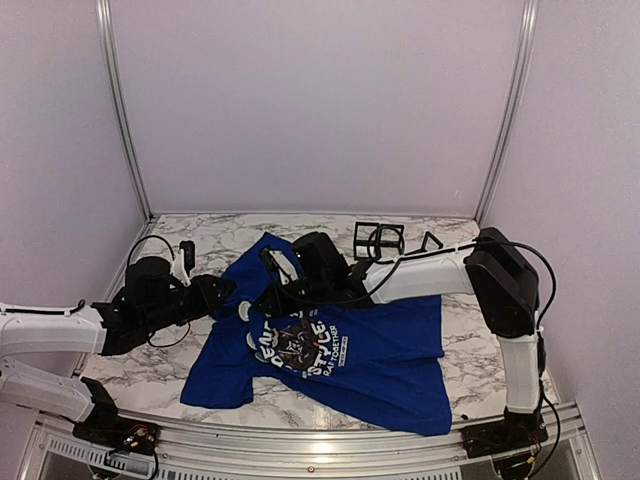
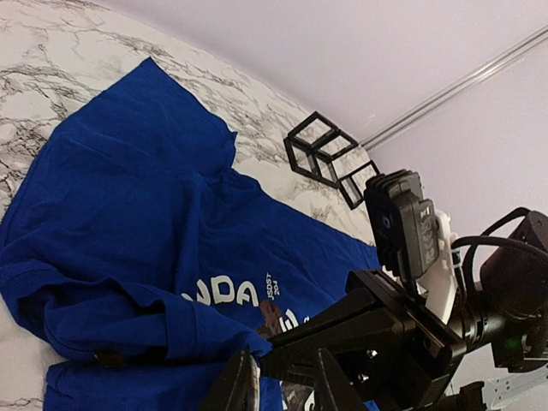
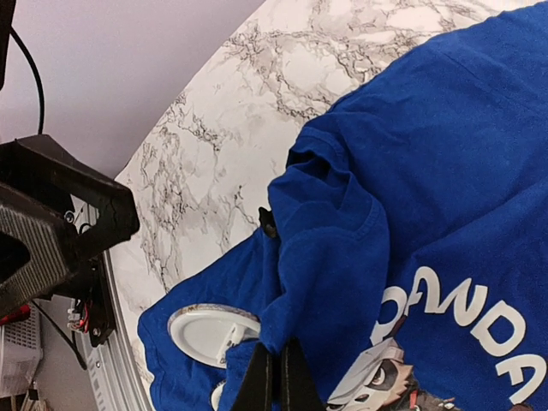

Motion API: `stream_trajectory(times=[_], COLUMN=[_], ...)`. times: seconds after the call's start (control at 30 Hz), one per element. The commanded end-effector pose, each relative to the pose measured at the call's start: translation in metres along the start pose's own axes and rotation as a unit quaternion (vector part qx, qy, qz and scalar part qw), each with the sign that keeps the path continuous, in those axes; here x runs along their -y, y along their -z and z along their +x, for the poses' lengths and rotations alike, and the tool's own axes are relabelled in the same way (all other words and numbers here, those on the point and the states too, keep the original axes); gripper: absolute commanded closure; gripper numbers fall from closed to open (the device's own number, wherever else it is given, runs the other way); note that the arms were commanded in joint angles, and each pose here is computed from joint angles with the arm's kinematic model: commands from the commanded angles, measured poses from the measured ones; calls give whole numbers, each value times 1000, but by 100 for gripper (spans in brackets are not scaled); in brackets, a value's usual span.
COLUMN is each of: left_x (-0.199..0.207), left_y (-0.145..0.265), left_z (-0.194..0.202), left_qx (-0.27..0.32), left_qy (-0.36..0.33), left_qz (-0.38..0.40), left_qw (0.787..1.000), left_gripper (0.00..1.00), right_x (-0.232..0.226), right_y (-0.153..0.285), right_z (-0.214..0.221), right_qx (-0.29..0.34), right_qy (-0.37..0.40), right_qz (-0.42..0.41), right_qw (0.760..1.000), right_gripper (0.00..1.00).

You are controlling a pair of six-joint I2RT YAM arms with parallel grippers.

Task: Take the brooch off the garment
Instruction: Pass from the right arm to the left

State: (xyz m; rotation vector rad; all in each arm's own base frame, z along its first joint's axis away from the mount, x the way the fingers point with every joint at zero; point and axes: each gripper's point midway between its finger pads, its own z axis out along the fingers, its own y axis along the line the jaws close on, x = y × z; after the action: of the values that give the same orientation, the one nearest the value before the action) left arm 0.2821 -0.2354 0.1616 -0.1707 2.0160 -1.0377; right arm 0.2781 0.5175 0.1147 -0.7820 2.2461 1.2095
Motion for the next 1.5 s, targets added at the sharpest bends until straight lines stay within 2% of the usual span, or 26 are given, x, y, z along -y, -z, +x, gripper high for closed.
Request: stream_trajectory(times=[0.0,0.13,0.33,0.43,0.63,0.87,1.27,1.47], left_x=[-1,-6,-17,-19,-13,-15,-17,-18], left_y=[0,-4,-8,-8,-4,2,-10,-13], left_z=[37,48,51,48,37,19,35,38], left_qx=[-139,-185,-204,-199,-179,-153,-196,-200], left_qy=[-61,-82,-89,-90,-89,-91,-98,-95], left_qz=[-18,-39,-73,-83,-80,-90,-72,-68], left_qw=[988,979,972,972,977,980,973,973], left_gripper=[74,75,80,80,74,74,77,82], right_x=[-18,-20,-20,-21,-20,-20,-21,-23], right_y=[9,7,8,7,7,5,6,4], right_z=[-22,-21,-21,-20,-19,-17,-18,-18], right_qx=[21,19,18,17,17,14,15,14], right_qy=[29,32,34,35,35,35,36,37], right_qz=[5,5,7,7,8,7,8,6], right_qw=[999,999,999,999,999,999,999,999], right_gripper=[100,100,100,100,100,100,100,100])
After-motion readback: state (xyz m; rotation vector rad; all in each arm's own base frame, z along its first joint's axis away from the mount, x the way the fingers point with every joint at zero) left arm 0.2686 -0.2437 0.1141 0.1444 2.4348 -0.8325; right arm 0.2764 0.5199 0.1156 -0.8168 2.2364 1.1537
